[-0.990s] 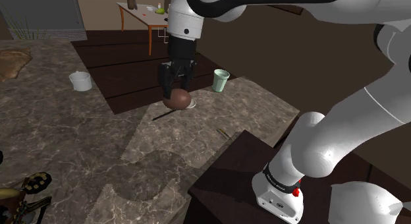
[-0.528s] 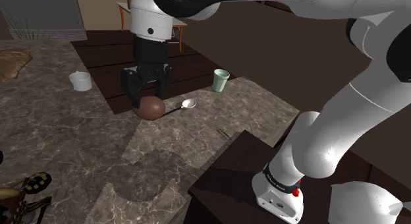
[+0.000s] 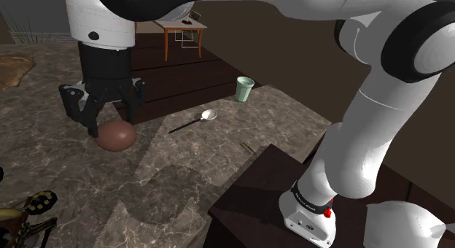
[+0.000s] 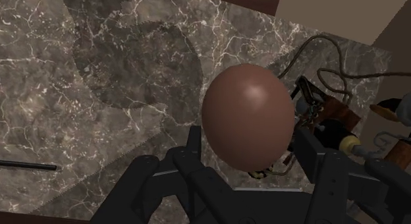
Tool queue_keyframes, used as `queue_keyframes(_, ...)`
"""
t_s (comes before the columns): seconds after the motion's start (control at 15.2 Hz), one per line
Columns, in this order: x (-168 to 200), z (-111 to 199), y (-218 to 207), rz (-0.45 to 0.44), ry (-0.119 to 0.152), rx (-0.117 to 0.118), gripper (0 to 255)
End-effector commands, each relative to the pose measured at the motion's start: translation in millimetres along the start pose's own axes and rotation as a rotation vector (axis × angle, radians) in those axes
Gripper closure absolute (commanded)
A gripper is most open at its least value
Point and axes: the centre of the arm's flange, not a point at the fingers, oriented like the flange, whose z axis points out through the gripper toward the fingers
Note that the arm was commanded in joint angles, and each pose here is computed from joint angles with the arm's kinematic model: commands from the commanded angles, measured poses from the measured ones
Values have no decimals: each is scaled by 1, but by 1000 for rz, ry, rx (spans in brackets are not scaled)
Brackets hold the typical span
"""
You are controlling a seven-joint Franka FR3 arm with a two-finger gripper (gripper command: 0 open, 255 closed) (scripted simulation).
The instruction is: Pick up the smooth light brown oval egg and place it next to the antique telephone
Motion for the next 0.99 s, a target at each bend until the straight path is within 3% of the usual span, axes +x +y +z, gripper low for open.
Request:
queue_keyframes(0.0, 8, 2, -22, 2, 1, 0, 255)
queue_keyframes(0.13, 16, 7, -49, 2, 1, 0, 255)
queue_keyframes(0.92, 22, 69, -38, 2, 1, 0, 255)
